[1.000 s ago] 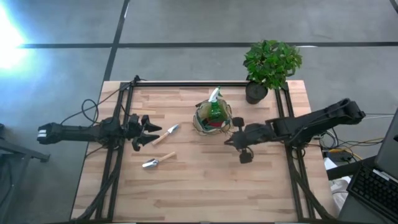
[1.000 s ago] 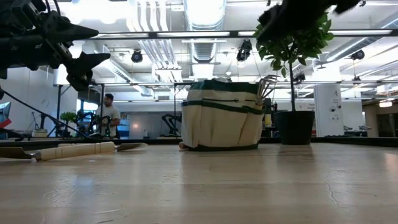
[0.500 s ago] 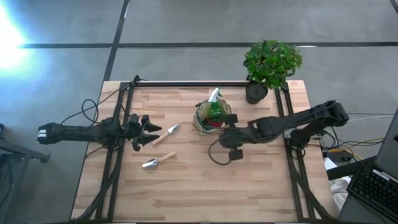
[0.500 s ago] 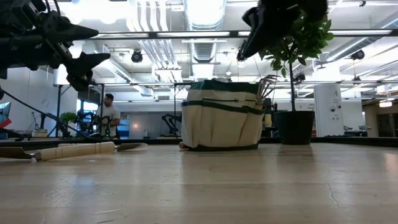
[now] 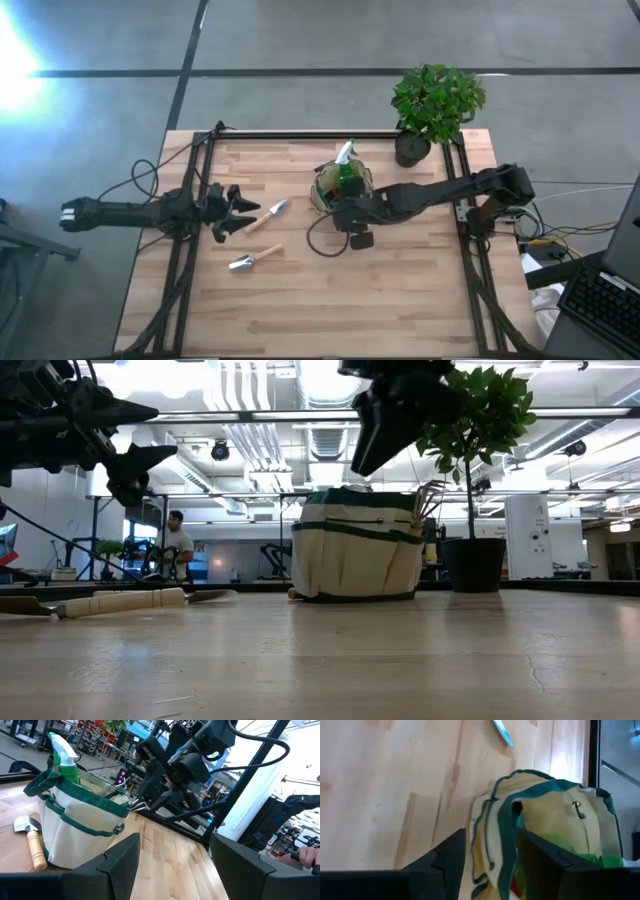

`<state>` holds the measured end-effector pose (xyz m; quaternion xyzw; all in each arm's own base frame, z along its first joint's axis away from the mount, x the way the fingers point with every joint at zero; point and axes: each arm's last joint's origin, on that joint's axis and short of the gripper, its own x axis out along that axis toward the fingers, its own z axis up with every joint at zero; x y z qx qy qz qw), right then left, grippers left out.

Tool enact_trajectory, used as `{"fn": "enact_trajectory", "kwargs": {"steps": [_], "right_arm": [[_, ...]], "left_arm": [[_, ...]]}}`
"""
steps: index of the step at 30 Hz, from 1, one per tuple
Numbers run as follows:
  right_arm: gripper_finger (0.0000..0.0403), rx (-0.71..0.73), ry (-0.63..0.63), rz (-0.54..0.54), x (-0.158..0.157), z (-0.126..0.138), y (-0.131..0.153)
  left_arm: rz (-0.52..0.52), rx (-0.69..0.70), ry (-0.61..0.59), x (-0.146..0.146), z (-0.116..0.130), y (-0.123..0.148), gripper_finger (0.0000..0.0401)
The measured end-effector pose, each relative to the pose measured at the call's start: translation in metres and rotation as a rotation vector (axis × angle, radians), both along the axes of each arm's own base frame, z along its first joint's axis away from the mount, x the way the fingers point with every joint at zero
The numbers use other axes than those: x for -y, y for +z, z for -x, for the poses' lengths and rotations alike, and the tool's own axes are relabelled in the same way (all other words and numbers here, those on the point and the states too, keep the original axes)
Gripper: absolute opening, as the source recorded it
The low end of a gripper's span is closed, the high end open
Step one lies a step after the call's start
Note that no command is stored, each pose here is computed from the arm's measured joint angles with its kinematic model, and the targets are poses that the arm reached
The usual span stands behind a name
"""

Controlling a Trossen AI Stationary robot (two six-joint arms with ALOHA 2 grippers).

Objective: Pick & Place Garden tools in Gardening bag
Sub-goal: Adjust the green gardening bag

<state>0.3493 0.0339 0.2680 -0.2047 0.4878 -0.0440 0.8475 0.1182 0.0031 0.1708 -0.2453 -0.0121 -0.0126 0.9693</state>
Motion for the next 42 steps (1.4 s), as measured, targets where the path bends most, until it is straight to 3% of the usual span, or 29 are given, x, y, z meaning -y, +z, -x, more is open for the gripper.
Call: {"fn": "enact_trajectory", "kwargs": {"steps": [7, 13, 31, 42], "right_arm": [[0.0172, -0.007, -0.046, -0.011, 0.019, -0.003, -0.002], [0.0160, -0.021, -0.011, -0.116, 0.026, -0.007, -0.009], [0.0146, 0.024, -0.012, -0.086, 0.042, -0.021, -0.017], [0.0148, 0.031, 0.027, -0.193, 0.039, -0.021, -0.017]], "left_arm": [[0.000, 0.000, 0.000, 0.000, 0.000, 0.000, 0.0245], [0.000, 0.000, 0.000, 0.000, 0.000, 0.000, 0.0245], [0.000, 0.001, 0.000, 0.000, 0.000, 0.000, 0.0245], [0.000, 0.000, 0.000, 0.000, 0.000, 0.000, 0.0245]]}}
